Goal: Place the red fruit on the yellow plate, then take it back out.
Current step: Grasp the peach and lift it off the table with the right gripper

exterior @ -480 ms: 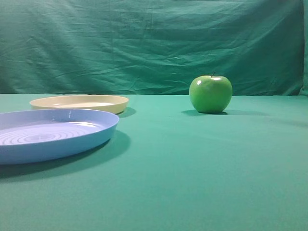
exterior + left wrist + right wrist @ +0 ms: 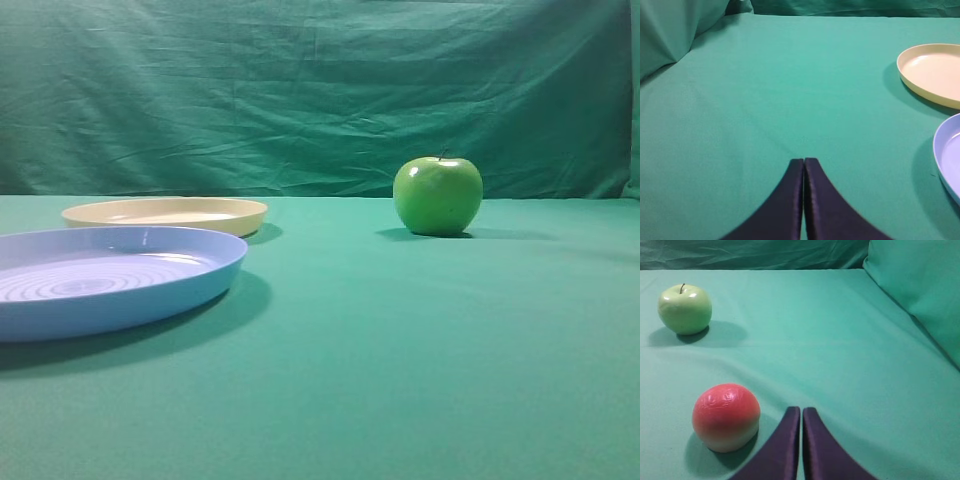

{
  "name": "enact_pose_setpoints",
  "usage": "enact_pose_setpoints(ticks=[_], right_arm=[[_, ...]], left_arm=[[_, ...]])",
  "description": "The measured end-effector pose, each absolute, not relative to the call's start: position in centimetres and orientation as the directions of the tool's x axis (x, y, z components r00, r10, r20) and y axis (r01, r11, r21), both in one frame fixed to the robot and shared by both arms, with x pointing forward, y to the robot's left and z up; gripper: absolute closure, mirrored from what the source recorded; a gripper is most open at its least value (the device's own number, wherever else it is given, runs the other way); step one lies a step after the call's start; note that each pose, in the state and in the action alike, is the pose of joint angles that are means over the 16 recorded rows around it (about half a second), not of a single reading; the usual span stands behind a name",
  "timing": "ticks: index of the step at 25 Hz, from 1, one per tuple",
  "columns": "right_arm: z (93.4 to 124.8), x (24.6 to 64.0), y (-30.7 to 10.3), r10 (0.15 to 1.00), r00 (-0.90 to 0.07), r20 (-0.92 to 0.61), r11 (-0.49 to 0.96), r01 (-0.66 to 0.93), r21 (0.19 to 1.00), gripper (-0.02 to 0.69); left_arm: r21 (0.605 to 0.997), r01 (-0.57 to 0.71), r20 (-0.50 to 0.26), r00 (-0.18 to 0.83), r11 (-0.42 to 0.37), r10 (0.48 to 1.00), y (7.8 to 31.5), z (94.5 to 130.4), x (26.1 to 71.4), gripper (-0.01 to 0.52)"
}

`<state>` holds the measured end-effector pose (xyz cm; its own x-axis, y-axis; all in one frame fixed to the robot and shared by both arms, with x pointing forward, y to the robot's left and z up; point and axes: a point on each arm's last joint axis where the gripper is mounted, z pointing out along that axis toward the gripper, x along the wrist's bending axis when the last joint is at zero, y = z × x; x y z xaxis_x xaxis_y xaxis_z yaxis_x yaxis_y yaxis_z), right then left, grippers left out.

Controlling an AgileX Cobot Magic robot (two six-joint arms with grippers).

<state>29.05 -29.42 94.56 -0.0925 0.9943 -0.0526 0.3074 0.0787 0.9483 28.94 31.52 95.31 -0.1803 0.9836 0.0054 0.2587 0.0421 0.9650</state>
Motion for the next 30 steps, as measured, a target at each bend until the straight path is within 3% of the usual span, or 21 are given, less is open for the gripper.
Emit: enact_pose_setpoints(ticks=[19, 30], right_arm=[[95.1, 29.2, -29.4, 0.995, -0.089, -0.037, 0.058, 0.253, 0.966, 0.665], [99.7, 29.0, -29.3, 0.996, -0.086, -0.019, 0.027, 0.091, 0.996, 0.665]], left_arm=[[0.965, 0.259, 0.007, -0.180, 0.041, 0.984, 31.5, 95.3, 28.9, 0.514], [0.965, 0.259, 0.007, -0.180, 0.041, 0.984, 31.5, 95.3, 28.9, 0.514]])
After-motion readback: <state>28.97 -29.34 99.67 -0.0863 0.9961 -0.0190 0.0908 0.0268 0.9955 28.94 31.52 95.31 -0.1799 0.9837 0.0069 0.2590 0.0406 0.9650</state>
